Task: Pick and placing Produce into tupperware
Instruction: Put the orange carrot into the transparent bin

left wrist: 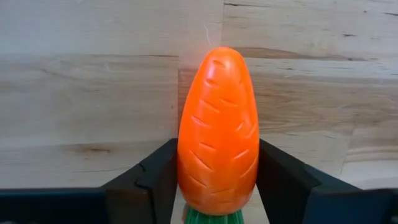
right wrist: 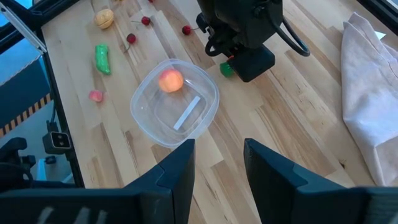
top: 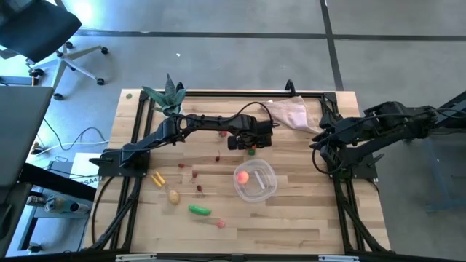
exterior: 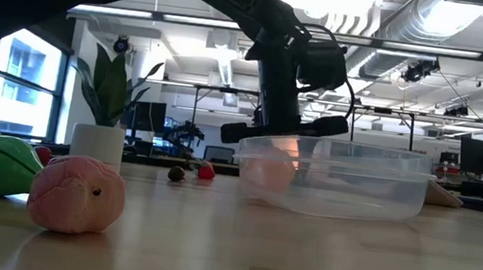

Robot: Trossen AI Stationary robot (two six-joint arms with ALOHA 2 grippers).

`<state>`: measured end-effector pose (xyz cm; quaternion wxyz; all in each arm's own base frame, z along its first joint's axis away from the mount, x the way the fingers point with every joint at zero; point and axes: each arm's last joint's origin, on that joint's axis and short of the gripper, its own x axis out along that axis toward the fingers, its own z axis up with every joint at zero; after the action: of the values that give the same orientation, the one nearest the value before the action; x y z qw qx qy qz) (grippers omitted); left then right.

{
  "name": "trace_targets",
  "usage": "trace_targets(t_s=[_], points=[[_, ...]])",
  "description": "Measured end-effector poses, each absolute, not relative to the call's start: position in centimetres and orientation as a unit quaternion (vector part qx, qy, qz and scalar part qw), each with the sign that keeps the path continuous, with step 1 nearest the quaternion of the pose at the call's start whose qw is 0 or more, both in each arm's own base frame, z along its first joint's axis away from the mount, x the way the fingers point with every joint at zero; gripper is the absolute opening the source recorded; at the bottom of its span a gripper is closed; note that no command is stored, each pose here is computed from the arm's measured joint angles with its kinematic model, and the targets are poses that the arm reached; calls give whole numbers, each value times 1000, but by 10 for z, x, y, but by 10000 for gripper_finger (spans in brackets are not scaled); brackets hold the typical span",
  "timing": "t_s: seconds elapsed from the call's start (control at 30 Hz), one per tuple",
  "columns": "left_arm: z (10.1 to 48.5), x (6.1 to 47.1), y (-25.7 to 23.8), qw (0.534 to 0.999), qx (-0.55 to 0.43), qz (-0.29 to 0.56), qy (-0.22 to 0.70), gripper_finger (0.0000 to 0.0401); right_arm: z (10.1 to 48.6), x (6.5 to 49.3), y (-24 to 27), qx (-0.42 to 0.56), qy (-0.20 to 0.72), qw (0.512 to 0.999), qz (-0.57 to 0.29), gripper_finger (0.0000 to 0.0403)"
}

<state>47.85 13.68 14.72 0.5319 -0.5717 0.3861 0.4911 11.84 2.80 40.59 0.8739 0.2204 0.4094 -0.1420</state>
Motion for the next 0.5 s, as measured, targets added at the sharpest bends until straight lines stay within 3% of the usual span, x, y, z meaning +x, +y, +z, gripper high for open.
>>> trace_targets(t_s=[0.13, 0.37, 0.5], points=[[147, 479, 137, 532, -572, 490, 386, 164, 406, 118, 28, 220, 409, 874, -142, 130], [147, 479, 137, 536, -569, 488, 389, 197, 406, 118, 28, 220, 409, 874, -142, 130], [147, 479, 137, 537, -567, 488, 390, 190, 406, 118, 28, 220, 409, 874, -142, 130]])
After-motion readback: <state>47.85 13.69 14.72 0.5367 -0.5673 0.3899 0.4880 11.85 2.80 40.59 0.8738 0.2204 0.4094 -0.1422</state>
